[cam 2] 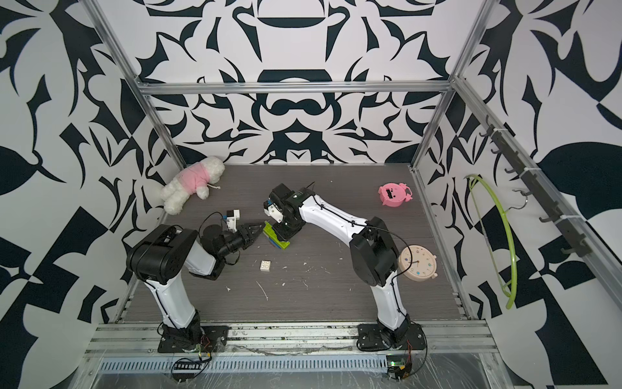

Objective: Assemble a heart with lego
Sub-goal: Assemble the lego brick with the lego brick.

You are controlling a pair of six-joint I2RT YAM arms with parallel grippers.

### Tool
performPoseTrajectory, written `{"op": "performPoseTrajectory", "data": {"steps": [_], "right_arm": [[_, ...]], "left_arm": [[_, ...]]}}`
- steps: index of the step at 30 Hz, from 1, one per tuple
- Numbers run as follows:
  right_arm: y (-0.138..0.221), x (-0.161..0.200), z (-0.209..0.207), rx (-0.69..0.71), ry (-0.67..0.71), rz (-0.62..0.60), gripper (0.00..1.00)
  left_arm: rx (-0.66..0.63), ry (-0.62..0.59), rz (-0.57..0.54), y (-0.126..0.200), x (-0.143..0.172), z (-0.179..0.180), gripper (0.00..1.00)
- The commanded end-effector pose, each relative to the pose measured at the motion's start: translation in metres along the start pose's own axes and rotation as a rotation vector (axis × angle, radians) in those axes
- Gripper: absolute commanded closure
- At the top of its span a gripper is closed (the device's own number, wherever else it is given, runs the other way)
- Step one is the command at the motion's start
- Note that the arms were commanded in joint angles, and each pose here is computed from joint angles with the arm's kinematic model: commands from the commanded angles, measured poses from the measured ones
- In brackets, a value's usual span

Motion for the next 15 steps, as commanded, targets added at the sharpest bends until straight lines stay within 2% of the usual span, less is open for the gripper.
{"op": "performPoseTrajectory", "data": {"steps": [1, 15], "right_arm": [[0.004, -0.006, 0.007, -0.012, 0.013, -0.006, 0.76], [-0.016, 0.004, 0.002, 0.053, 0.012, 0.076, 0.76]], "left_arm": [[-0.077, 0.035, 0.021, 0.004, 0.008, 0.021, 0.76], [-0.077, 0.037, 0.02, 0.005, 0.008, 0.022, 0.76]]}}
Point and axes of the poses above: each gripper's point midway between its finger pads, its own y axis back along the fingers, its own z axis along the line the jaws close on, x = y × z, the point moved 7 cm from there along y, back along the fingers, and after that the axes turned 5 degrees about y, right-handed, at the moved point
